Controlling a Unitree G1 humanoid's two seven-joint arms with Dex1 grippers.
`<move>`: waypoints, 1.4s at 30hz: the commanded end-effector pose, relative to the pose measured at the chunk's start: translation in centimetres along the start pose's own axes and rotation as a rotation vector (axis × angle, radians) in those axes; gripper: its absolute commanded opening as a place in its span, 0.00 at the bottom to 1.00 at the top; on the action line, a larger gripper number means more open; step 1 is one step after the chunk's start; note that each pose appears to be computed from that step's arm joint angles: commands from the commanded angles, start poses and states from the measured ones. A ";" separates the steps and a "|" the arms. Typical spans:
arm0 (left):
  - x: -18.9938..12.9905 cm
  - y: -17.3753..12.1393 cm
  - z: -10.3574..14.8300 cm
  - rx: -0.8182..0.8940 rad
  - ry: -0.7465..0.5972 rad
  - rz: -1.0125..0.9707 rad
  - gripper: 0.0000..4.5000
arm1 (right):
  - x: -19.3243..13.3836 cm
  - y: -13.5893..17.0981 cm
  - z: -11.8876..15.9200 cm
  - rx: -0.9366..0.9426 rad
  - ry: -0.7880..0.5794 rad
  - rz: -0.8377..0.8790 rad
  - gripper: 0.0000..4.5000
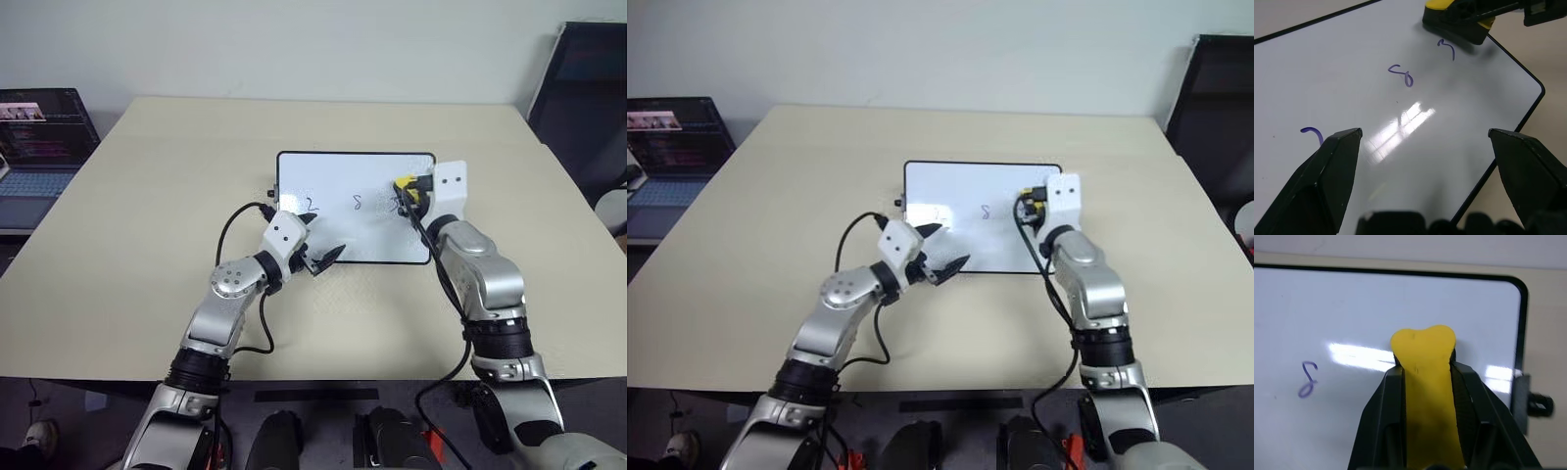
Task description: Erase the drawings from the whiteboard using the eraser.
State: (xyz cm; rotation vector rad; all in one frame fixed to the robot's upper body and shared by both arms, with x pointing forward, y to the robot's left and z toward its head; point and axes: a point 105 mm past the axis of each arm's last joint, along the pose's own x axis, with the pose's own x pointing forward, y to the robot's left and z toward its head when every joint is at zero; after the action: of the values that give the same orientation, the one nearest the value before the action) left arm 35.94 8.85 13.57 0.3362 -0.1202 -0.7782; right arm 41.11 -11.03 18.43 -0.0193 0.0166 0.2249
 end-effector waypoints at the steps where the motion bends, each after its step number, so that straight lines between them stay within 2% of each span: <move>1: 0.2 0.8 1.5 0.047 -0.043 0.014 1.00 | 0.6 0.4 1.9 0.013 -0.066 -0.001 0.21; 6: 0.0 1.3 1.9 0.056 -0.052 0.027 1.00 | 1.4 0.4 1.5 -0.004 -0.028 -0.026 0.21; 10: -0.1 1.6 2.3 0.061 -0.057 0.035 1.00 | 1.1 -0.3 -0.1 -0.032 0.050 -0.063 0.21; 26: -0.7 2.4 2.7 0.078 -0.060 0.055 1.00 | -4.6 -1.5 -7.3 -0.105 0.306 -0.068 0.21; 34: -0.8 2.1 2.5 0.067 -0.060 0.057 1.00 | -5.7 -3.0 -7.3 -0.129 0.316 -0.090 0.21; 38: -0.8 1.9 2.3 0.061 -0.060 0.054 1.00 | -5.4 -3.1 -5.8 -0.100 0.234 -0.089 0.21; 42: -1.0 1.7 2.3 0.056 -0.061 0.055 1.00 | -5.6 -3.0 -3.4 -0.103 0.088 -0.069 0.21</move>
State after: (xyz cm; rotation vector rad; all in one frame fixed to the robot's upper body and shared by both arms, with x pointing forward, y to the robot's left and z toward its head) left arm 36.16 10.16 14.76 0.3636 -0.1478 -0.7415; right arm 36.38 -14.52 13.37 -0.1340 0.1825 0.1687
